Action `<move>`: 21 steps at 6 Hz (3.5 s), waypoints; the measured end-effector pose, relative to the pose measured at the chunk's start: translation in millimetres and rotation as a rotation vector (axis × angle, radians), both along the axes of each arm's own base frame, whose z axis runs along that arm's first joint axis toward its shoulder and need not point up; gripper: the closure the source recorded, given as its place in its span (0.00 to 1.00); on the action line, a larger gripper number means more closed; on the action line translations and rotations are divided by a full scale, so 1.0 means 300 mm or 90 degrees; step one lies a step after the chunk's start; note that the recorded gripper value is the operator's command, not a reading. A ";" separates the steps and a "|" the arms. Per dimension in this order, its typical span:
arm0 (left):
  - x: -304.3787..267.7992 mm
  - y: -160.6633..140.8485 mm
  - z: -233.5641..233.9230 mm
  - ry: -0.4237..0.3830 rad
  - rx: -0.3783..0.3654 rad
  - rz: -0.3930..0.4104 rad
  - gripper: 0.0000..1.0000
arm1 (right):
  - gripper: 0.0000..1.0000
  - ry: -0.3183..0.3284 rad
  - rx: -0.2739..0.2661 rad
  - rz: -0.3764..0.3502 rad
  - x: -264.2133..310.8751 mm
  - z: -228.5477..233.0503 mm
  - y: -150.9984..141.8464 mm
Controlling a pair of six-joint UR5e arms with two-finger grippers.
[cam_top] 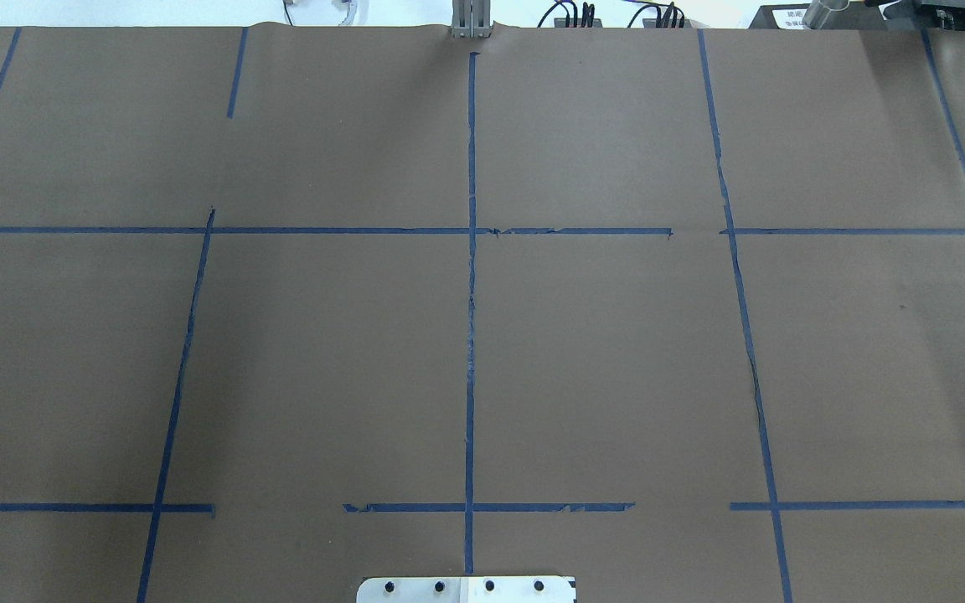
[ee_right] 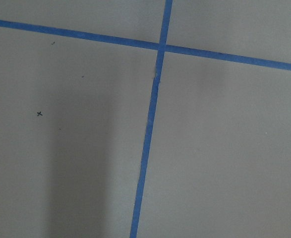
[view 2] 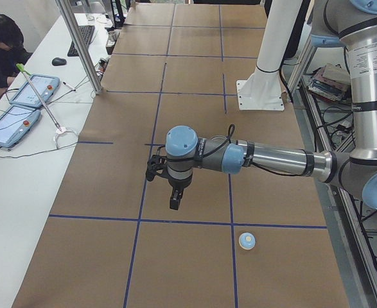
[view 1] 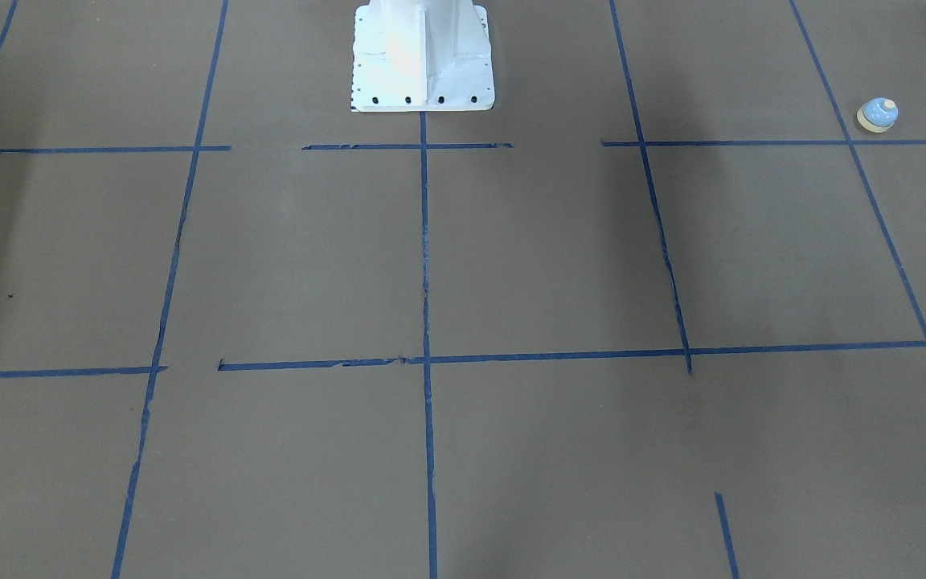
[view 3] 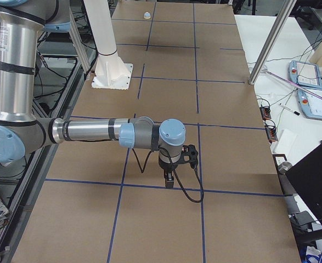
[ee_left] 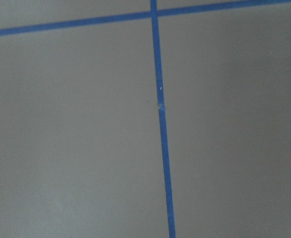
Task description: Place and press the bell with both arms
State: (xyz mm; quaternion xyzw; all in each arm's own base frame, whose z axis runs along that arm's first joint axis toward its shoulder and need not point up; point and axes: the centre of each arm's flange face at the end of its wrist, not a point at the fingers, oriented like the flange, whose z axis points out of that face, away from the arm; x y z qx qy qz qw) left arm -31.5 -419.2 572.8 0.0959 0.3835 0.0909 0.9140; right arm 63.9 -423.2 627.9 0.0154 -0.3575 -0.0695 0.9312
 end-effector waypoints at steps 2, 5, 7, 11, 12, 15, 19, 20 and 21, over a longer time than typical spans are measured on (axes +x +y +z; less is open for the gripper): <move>0.159 0.105 0.090 0.007 -0.028 0.063 0.00 | 0.00 0.000 0.000 0.000 0.000 -0.001 0.005; 0.251 0.375 0.374 -0.048 -0.059 0.114 0.00 | 0.00 0.000 0.000 0.000 0.000 0.000 0.008; 0.269 0.523 0.567 -0.046 -0.062 0.162 0.00 | 0.00 0.001 0.003 0.000 0.000 -0.009 0.007; 0.321 0.660 0.692 -0.033 -0.115 0.250 0.00 | 0.00 0.002 0.005 -0.001 0.001 -0.011 0.009; 0.323 0.671 0.709 -0.036 -0.122 0.256 0.00 | 0.00 0.002 0.005 -0.001 0.001 -0.011 0.009; 0.323 0.682 0.738 -0.049 -0.129 0.261 0.00 | 0.00 0.002 0.005 -0.001 0.001 -0.012 0.009; 0.333 0.687 0.765 -0.062 -0.133 0.272 0.00 | 0.00 0.002 0.004 0.000 0.001 -0.011 0.009; 0.343 0.684 0.766 -0.062 -0.133 0.278 0.00 | 0.00 0.002 0.005 0.000 0.001 -0.014 0.009; 0.357 0.675 0.764 -0.062 -0.130 0.284 0.12 | 0.00 0.002 0.006 0.000 0.001 -0.017 0.009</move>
